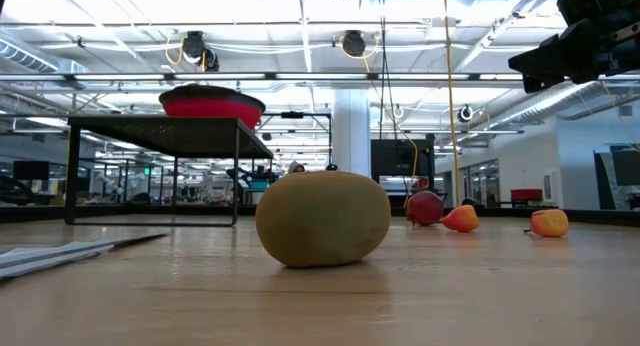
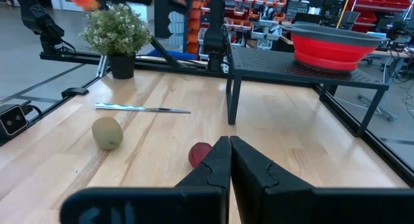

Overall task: Pick & Place Fruit
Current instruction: Put the peach into the red strainer bowl on the shelf

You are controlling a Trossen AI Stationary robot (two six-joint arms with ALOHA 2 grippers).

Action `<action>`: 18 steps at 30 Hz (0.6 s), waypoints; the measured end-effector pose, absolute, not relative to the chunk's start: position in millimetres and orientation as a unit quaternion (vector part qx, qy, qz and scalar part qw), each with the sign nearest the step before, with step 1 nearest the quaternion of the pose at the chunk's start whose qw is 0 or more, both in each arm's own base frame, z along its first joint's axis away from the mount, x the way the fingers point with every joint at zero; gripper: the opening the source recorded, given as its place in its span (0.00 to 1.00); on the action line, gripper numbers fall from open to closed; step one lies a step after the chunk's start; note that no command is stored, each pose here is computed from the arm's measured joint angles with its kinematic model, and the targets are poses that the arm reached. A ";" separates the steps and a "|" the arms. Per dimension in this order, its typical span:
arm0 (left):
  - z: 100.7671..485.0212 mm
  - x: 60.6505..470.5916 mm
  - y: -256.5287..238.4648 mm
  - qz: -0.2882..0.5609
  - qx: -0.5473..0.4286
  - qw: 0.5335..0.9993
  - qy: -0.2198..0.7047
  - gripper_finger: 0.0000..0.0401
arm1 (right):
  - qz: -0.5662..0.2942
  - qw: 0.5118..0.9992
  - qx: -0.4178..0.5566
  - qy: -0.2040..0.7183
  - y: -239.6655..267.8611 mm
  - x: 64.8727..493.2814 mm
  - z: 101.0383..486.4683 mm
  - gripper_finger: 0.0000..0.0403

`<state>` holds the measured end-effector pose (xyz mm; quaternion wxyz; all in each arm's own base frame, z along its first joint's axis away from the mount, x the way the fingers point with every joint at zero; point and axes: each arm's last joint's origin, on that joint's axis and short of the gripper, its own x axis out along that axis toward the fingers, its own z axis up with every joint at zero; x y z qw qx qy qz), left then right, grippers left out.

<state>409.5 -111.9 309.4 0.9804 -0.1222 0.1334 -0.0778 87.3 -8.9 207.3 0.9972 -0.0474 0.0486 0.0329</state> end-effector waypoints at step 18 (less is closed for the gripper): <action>368.6 396.5 -140.4 -0.191 -0.046 0.963 -0.182 0.30 | 0.033 0.997 -0.047 0.049 -8.9 87.3 207.2 0.00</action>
